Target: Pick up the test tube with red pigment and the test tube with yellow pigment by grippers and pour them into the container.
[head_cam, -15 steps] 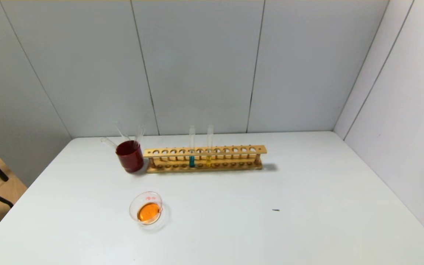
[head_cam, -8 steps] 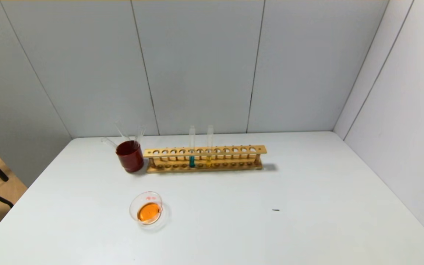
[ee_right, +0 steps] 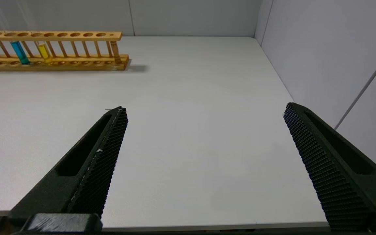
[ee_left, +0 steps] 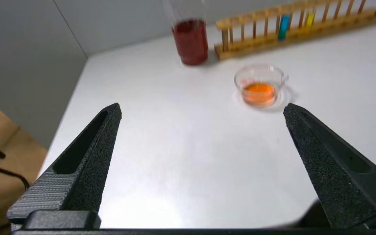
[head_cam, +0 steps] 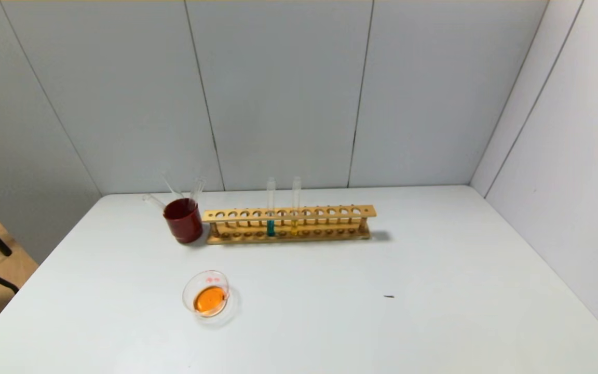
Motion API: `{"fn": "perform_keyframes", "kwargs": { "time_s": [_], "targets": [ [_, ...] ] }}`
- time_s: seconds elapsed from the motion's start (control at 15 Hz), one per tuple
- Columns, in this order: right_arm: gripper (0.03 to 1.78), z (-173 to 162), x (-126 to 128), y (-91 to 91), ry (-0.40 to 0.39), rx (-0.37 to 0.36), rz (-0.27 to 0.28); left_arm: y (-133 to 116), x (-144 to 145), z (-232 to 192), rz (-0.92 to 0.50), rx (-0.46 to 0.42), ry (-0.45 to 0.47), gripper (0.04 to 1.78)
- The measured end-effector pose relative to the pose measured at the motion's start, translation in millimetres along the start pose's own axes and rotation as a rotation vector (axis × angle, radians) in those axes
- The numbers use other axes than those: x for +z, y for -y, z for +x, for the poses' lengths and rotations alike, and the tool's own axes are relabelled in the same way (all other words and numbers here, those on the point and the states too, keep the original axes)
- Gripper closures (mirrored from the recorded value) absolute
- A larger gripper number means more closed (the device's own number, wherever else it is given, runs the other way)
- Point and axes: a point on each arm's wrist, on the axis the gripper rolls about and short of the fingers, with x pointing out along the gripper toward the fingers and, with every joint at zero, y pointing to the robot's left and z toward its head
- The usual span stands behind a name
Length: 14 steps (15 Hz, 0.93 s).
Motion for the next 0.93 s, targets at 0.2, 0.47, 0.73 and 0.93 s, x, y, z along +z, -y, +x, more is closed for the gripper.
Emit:
{"fn": "perform_keyframes", "kwargs": {
  "time_s": [0.2, 0.47, 0.73, 0.93],
  "targets": [
    [0.06, 0.0, -0.1, -0.1, -0.001, 0.003, -0.004, -0.2, -2.6, 0.5, -0.058, 0.023, -0.009, 0.07],
    [0.06, 0.0, -0.1, 0.0, -0.001, 0.001, -0.003, -0.5, -3.0, 0.5, -0.101, 0.041, -0.01, 0.07],
    [0.06, 0.0, -0.1, 0.0, -0.001, 0.0, 0.001, -0.6, -3.0, 0.5, -0.108, 0.044, -0.009, 0.07],
    [0.06, 0.0, 0.0, 0.0, 0.0, 0.0, -0.001, -0.6, -2.9, 0.5, -0.106, 0.045, -0.009, 0.07]
  ]
}}
